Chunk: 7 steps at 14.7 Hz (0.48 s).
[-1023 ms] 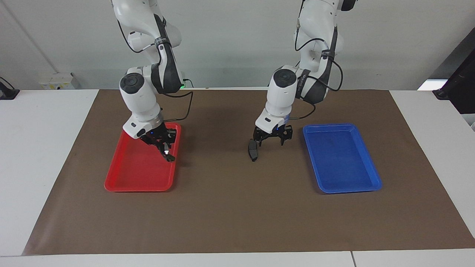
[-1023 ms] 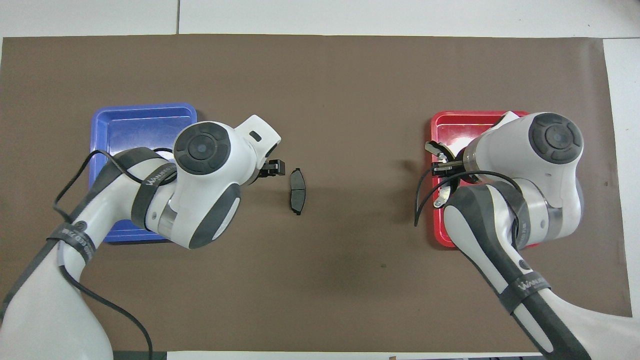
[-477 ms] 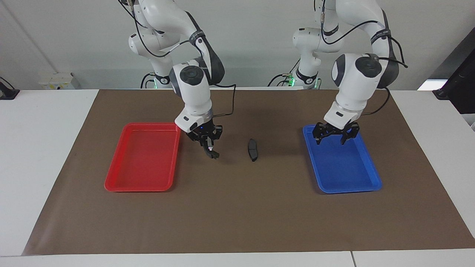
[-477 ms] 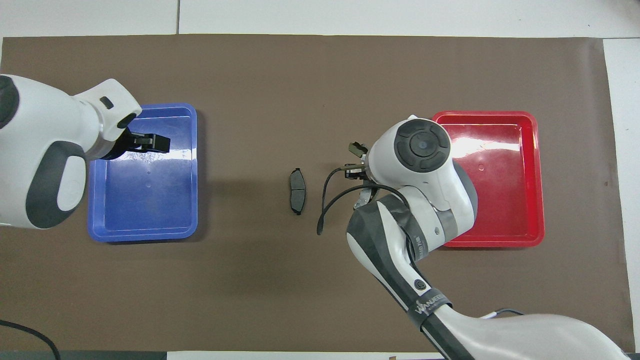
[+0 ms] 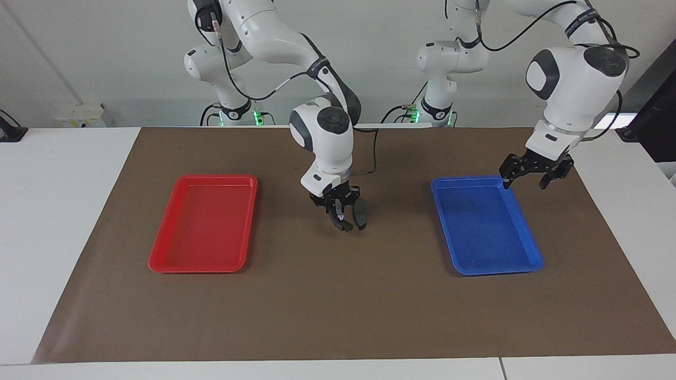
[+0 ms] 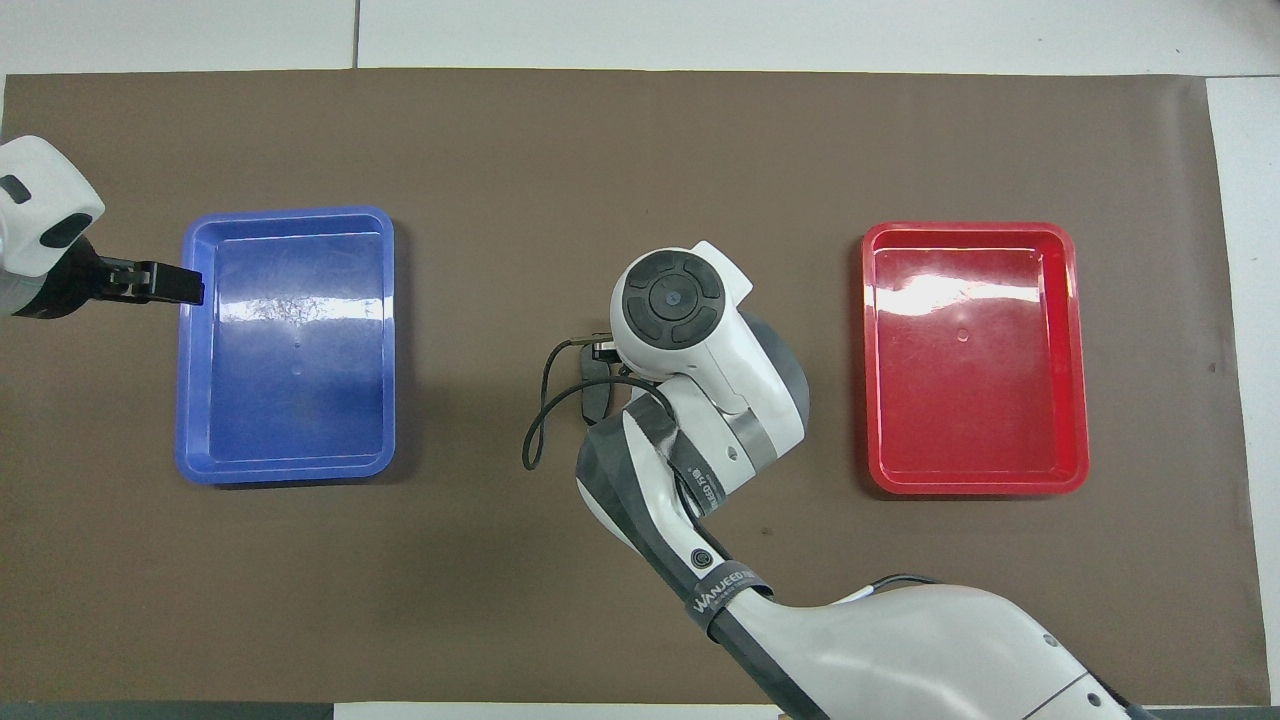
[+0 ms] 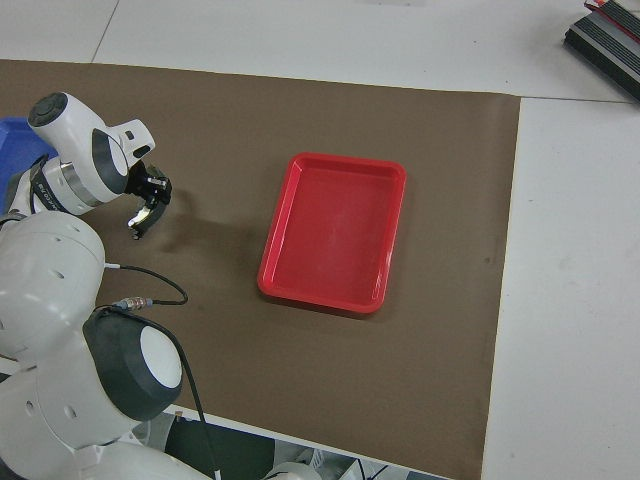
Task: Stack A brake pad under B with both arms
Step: 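Carry the curved shoe with the right gripper and lower it onto the pad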
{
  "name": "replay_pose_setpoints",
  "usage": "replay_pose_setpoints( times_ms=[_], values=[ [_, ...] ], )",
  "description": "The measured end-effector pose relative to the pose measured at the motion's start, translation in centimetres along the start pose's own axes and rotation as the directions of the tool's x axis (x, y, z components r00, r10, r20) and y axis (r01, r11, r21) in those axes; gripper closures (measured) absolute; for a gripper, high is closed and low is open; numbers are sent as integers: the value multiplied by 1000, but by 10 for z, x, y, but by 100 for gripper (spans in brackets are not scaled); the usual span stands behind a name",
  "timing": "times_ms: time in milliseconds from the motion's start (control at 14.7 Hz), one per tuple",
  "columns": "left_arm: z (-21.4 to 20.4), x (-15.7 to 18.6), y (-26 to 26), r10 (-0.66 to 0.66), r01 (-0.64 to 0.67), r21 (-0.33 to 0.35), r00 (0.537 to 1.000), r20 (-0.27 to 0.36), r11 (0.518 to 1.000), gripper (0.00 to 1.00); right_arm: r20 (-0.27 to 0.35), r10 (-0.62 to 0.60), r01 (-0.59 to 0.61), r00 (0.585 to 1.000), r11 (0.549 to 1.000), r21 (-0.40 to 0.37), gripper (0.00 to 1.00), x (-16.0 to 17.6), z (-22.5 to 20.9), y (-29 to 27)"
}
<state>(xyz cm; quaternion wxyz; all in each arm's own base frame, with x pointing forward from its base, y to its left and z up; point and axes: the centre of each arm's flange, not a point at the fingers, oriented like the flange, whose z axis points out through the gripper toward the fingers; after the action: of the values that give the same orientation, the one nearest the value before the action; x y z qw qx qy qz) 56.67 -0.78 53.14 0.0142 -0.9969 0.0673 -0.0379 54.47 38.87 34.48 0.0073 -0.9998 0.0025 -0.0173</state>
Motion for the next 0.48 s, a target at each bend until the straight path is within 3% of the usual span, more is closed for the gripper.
replay_pose_setpoints(
  times_ms=[477],
  values=[
    [-39, -9, -45, -4, 4, -1, 999, 43, 1000, 1, -19, -42, 42, 999, 999, 15, 57, -16, 22, -32]
  ],
)
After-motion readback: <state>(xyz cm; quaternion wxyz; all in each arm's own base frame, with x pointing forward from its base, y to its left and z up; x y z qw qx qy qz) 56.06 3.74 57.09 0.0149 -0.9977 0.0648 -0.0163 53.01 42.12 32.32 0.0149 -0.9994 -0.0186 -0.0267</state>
